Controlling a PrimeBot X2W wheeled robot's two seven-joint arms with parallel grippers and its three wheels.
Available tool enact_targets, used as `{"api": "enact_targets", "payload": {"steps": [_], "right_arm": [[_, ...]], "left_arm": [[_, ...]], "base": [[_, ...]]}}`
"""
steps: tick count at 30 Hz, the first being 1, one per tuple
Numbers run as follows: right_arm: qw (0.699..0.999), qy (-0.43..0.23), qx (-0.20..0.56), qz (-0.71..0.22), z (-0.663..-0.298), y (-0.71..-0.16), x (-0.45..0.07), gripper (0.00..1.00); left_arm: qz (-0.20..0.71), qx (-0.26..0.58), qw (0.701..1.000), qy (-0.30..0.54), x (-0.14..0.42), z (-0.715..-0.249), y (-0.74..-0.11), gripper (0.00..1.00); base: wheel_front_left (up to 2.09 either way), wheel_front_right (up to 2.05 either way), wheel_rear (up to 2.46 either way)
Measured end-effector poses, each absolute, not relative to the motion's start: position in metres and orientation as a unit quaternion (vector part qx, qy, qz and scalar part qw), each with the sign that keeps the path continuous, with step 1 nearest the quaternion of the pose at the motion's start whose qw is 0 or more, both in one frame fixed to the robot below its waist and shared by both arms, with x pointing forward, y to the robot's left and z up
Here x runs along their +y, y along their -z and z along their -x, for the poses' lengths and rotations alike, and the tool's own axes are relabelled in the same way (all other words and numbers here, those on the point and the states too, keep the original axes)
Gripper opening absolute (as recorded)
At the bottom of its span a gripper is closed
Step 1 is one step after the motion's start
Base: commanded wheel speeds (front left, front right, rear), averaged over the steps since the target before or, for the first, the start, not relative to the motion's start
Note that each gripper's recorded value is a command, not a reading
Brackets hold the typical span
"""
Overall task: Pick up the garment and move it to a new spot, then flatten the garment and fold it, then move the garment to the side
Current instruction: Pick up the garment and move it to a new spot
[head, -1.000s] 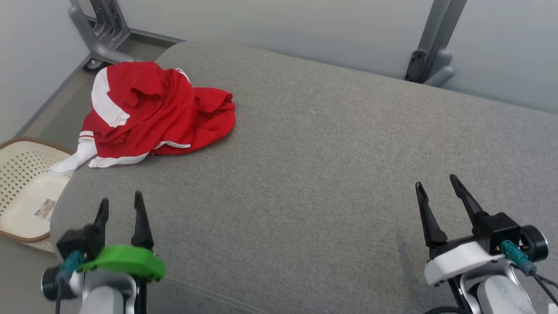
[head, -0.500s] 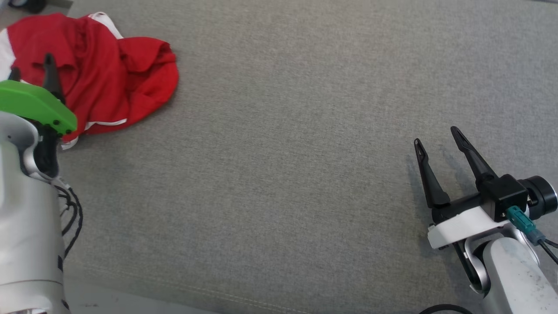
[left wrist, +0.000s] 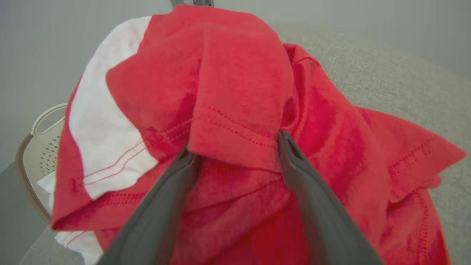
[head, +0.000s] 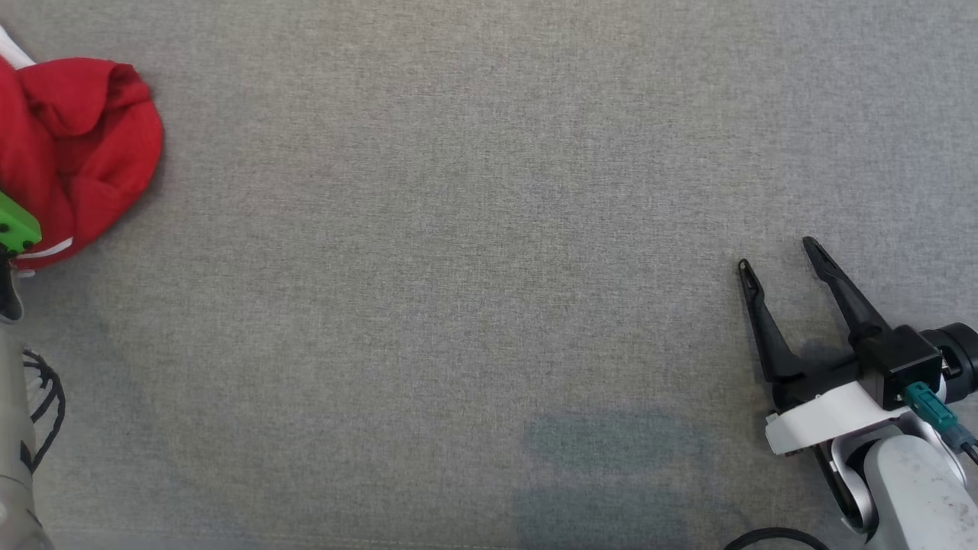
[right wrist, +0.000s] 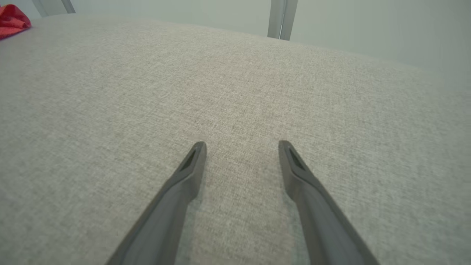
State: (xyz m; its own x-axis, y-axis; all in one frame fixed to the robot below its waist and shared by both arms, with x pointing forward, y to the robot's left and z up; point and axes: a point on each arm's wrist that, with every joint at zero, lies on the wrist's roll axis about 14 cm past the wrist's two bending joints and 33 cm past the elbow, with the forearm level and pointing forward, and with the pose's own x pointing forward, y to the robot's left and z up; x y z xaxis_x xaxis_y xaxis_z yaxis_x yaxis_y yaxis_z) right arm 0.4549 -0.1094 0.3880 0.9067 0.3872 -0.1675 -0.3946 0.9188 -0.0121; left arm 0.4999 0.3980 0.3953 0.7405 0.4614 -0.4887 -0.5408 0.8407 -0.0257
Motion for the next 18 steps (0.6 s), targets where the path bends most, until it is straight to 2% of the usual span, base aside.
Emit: {"api": "enact_targets", "payload": {"steps": [2, 10, 18], "right_arm": [[0.977, -0.193, 0.086, 0.024, -0.453, -0.385, -0.115, 1.0], [0.977, -0.194, 0.09, 0.016, -0.448, -0.386, -0.11, 1.0], [0.977, -0.205, 0.066, 0.002, -0.447, -0.407, -0.093, 1.0]], "left_arm": [[0.079, 0.248, 0.927, -0.27, 0.397, -0.499, -0.386, 0.0], [0.056, 0.234, 0.936, -0.256, 0.397, -0.502, -0.4, 0.0], [0.047, 0.149, 0.96, -0.231, 0.415, -0.515, -0.483, 0.0]], "base": [[0.0, 0.0, 0.0], [0.0, 0.0, 0.0], [0.0, 0.0, 0.0]]}}
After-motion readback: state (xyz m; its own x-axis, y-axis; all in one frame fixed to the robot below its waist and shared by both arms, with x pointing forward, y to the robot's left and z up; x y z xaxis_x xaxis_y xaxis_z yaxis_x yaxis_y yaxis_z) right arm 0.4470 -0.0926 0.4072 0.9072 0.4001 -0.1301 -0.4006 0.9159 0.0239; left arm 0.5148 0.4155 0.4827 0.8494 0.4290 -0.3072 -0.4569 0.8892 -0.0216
